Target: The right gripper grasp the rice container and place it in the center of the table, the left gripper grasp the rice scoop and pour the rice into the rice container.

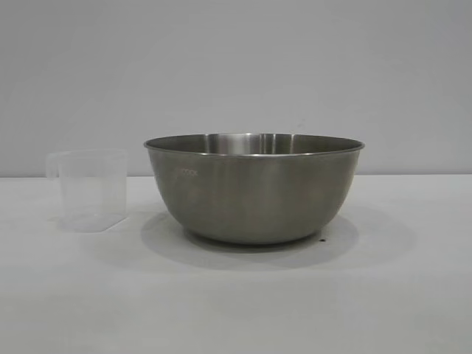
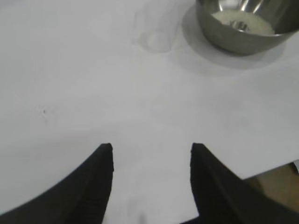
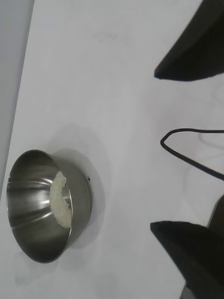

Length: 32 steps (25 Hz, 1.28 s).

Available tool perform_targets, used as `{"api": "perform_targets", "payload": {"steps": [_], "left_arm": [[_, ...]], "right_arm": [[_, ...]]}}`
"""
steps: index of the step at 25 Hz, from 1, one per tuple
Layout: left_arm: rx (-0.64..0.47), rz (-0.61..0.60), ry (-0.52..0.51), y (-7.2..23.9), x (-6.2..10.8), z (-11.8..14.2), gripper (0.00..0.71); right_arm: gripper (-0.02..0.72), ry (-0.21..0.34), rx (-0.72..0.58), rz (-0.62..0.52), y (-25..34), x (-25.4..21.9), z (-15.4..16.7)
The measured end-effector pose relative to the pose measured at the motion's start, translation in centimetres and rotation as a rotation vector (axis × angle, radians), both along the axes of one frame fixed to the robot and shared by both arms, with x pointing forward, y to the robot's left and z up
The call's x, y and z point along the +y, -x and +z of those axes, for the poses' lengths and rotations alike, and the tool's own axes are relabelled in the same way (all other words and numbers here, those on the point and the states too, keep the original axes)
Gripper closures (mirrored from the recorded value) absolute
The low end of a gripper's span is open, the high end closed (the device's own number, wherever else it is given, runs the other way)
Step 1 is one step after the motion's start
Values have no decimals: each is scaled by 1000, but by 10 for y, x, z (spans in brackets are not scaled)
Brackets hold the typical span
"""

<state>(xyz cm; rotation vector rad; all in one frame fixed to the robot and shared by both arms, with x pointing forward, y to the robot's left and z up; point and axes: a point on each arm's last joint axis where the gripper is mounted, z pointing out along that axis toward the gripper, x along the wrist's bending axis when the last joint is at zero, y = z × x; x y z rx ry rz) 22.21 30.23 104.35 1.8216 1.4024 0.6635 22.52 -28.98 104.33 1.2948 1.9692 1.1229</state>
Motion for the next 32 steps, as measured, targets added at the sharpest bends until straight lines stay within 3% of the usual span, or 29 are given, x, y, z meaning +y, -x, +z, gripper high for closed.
{"api": "perform_targets", "payload": {"steps": [8, 32], "left_arm": [[-97, -25, -34, -7, -1, 3, 385], [-113, -31, -31, -10, -2, 1, 385]], "right_arm": [[134, 0, 0, 0, 0, 0, 0], [134, 0, 0, 0, 0, 0, 0]]}}
